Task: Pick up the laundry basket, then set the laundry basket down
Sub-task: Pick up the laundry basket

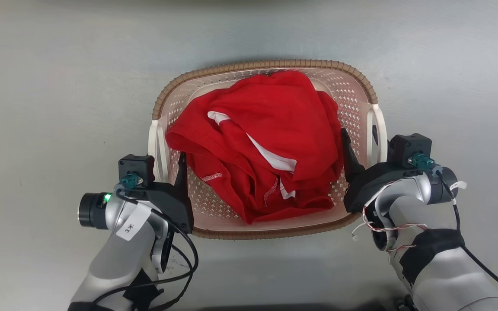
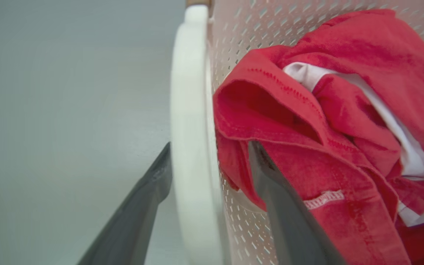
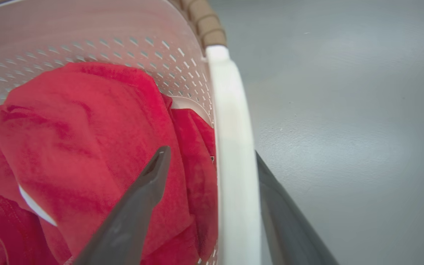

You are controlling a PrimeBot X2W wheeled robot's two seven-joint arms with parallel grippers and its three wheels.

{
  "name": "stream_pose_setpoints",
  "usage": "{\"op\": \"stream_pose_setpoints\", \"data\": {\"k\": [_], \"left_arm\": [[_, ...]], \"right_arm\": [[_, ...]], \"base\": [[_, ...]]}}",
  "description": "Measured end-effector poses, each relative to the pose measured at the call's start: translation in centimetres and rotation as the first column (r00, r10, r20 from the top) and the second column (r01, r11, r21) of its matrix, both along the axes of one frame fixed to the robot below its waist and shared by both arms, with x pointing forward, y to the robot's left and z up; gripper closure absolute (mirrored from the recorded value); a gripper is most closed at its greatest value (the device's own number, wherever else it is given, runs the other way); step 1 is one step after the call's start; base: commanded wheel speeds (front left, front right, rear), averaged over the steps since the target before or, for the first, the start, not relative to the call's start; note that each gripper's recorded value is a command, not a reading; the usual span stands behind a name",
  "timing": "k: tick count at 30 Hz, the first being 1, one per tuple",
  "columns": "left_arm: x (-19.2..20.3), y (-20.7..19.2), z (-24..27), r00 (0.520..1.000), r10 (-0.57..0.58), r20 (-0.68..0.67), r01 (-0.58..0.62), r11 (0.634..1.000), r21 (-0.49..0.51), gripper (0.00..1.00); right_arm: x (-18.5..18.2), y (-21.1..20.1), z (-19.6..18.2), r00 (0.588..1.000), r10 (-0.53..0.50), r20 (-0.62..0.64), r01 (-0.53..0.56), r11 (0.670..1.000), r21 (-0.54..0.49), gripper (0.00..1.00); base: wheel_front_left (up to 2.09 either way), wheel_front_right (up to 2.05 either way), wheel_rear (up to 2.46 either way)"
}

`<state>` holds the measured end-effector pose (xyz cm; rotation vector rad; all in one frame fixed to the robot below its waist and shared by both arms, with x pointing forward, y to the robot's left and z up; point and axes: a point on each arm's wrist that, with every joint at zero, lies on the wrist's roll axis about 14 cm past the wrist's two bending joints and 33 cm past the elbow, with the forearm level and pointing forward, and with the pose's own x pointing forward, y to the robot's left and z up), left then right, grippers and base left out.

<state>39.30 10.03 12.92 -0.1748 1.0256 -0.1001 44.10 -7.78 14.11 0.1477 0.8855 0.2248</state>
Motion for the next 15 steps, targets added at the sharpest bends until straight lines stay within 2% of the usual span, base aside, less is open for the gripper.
{"op": "stream_pose_setpoints", "data": {"k": [4, 6, 9, 10, 11, 12, 13, 14, 15], "left_arm": [[0.11, -0.24, -0.05, 1.000, -0.004, -0.001, 0.004, 1.000, -0.002, 0.00], [-0.01, -0.44, -0.07, 1.000, -0.012, -0.004, 0.012, 1.000, -0.005, 0.00], [0.08, -0.53, -0.12, 1.000, -0.009, -0.008, 0.008, 1.000, -0.010, 0.00], [0.14, -0.54, -0.15, 1.000, -0.011, -0.012, 0.011, 1.000, -0.009, 0.00], [0.14, -0.57, -0.16, 1.000, -0.012, -0.013, 0.012, 1.000, -0.009, 0.27], [-0.05, -0.62, -0.21, 1.000, -0.018, -0.018, 0.018, 1.000, -0.005, 0.65], [-0.30, -0.69, -0.28, 0.999, -0.028, -0.027, 0.028, 1.000, -0.002, 1.00], [-0.47, -0.77, -0.31, 0.999, -0.036, -0.033, 0.036, 0.999, -0.002, 1.00], [-0.59, -0.44, -0.38, 0.999, -0.037, -0.037, 0.037, 0.999, 0.010, 1.00]], "right_arm": [[-0.22, 0.15, -0.22, 1.000, -0.001, -0.012, 0.001, 1.000, 0.002, 0.00], [-0.13, 0.24, -0.24, 1.000, -0.005, -0.014, 0.005, 1.000, 0.006, 0.07], [0.21, 0.26, -0.23, 1.000, -0.006, -0.011, 0.006, 1.000, 0.002, 0.35], [0.07, 0.20, -0.31, 1.000, -0.007, -0.017, 0.007, 1.000, -0.001, 0.49], [-0.07, 0.11, -0.40, 1.000, -0.007, -0.022, 0.007, 1.000, -0.006, 0.58], [-0.22, 0.11, -0.46, 1.000, -0.002, -0.025, 0.001, 1.000, -0.011, 0.66], [-0.37, 0.15, -0.49, 1.000, 0.008, -0.027, -0.008, 1.000, -0.014, 0.80], [-0.49, 0.19, -0.52, 0.999, 0.015, -0.029, -0.015, 1.000, -0.019, 1.00], [-0.53, 0.17, -0.50, 0.999, 0.014, -0.029, -0.014, 1.000, -0.021, 1.00]], "base": [[0.00, 0.00, 0.00], [0.00, 0.00, 0.00], [0.00, 0.00, 0.00], [0.00, 0.00, 0.00], [0.00, 0.00, 0.00], [0.00, 0.00, 0.00], [0.00, 0.00, 0.00], [0.00, 0.00, 0.00], [0.00, 0.00, 0.00]]}}
